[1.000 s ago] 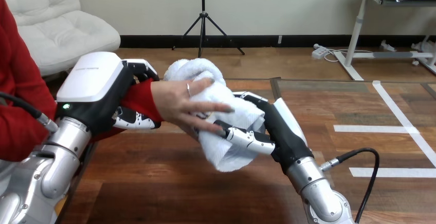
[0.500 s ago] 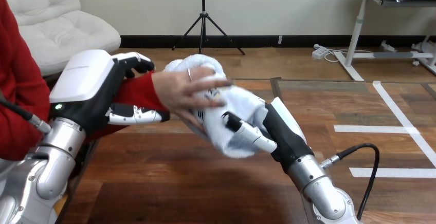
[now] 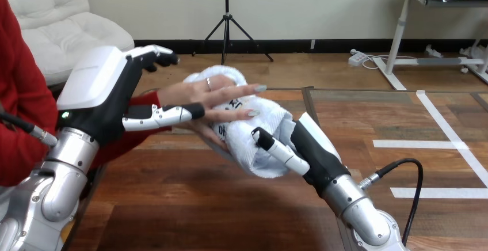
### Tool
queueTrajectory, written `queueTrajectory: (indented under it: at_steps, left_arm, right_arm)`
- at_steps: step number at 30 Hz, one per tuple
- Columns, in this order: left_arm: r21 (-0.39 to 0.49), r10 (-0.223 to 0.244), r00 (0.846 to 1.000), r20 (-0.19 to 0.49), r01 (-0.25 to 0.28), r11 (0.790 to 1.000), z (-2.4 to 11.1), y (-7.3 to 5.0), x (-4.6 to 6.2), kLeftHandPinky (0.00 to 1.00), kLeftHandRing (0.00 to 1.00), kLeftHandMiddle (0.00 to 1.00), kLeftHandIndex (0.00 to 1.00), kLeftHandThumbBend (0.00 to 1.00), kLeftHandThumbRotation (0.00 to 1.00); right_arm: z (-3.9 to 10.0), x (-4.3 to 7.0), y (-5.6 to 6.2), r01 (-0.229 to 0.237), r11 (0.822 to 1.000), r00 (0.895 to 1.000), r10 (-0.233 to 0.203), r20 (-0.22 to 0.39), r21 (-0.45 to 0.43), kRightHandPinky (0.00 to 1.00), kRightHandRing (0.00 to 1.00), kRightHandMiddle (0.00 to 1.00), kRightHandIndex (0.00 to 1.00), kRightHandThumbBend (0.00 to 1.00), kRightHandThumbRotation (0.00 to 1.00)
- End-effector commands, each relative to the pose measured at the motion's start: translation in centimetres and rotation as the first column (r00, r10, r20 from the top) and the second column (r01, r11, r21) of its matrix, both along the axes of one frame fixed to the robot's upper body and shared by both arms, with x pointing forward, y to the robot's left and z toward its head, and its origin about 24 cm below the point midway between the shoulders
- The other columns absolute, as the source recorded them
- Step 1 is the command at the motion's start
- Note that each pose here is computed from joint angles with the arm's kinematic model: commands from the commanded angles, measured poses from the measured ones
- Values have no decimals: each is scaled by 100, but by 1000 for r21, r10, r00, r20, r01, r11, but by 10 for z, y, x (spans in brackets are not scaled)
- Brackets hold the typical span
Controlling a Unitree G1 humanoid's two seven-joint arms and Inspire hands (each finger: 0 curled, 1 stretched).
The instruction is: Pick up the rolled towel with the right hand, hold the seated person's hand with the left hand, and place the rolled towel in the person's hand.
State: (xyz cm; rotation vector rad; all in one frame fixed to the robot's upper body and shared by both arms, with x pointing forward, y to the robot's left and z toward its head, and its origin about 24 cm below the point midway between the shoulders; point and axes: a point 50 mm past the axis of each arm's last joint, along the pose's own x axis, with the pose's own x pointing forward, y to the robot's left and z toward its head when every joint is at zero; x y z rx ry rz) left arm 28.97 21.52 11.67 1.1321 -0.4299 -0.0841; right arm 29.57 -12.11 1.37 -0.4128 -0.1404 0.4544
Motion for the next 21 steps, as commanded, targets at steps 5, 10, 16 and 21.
queueTrajectory:
  at_steps: [5, 10, 16, 21]
  left_arm:
    - [-20, -3, 995, 95, 5, 1000, 18, 2, 1, 66, 70, 73, 71, 84, 89]
    - [-25, -3, 995, 97, 5, 1000, 18, 3, 0, 65, 70, 73, 71, 81, 91]
    - [-41, 5, 995, 96, -1, 999, 16, 5, -1, 64, 70, 73, 71, 77, 91]
    - [-68, 10, 996, 88, -4, 998, 15, 6, -4, 62, 70, 73, 71, 76, 91]
  right_arm:
    - [17, 6, 4, -36, 999, 997, 34, 66, 30, 79, 89, 91, 92, 100, 100]
    - [17, 6, 2, -37, 999, 997, 35, 64, 29, 80, 90, 92, 93, 100, 100]
    - [16, 6, 0, -36, 999, 998, 34, 57, 32, 81, 91, 92, 93, 100, 100]
    - [16, 5, -2, -34, 999, 998, 32, 52, 39, 82, 91, 93, 94, 100, 100]
